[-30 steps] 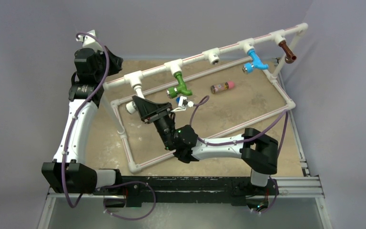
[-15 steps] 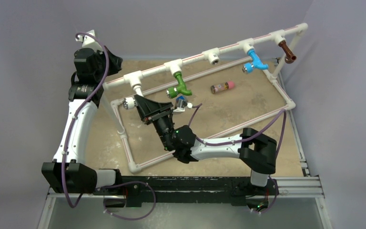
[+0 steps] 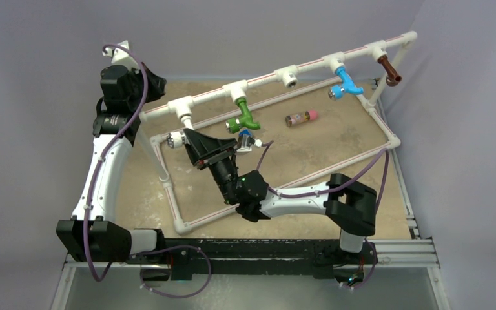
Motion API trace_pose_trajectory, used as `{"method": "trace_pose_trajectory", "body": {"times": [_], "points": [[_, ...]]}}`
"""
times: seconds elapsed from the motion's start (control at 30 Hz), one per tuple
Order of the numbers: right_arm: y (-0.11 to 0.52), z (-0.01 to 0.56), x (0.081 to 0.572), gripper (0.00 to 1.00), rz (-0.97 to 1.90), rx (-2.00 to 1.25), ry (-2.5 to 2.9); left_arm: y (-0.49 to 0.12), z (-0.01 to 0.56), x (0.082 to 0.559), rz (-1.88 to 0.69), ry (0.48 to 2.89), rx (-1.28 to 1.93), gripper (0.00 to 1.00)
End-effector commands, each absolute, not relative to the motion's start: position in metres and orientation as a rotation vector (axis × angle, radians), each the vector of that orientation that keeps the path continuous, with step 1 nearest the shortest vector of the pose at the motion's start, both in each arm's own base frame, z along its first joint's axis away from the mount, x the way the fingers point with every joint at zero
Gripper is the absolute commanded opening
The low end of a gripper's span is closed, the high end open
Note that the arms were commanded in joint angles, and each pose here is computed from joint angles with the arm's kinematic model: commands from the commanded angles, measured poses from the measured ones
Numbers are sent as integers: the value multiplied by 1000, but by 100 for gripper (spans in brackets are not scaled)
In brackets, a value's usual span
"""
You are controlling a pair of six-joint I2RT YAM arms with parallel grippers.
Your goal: Install the water faucets
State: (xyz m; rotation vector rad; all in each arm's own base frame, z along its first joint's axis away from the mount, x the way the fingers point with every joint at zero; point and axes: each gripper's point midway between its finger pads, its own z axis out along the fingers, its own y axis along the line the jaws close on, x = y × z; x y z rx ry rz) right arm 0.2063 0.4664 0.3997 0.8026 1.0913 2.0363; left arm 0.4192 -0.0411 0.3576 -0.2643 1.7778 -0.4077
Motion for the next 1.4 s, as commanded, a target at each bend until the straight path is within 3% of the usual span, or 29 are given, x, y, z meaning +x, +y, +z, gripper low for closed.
{"method": "trace_pose_trajectory", "body": {"times": [0.0,0.2,0.73,1.0,1.37], "points": [[425,462,184,56,2191,764,874,-39,297,411,-376,1962,-299,0],[435,442,182,65,2134,703,993,-38,298,411,-372,1961,-300,0],[438,395,170,67,1880,422,1264,-37,296,411,-368,1964,-303,0],[413,381,166,67,1604,182,1316,-37,295,412,-367,1967,-304,0],[395,419,165,66,1082,-355,1167,-36,295,412,-363,1967,-305,0]]}}
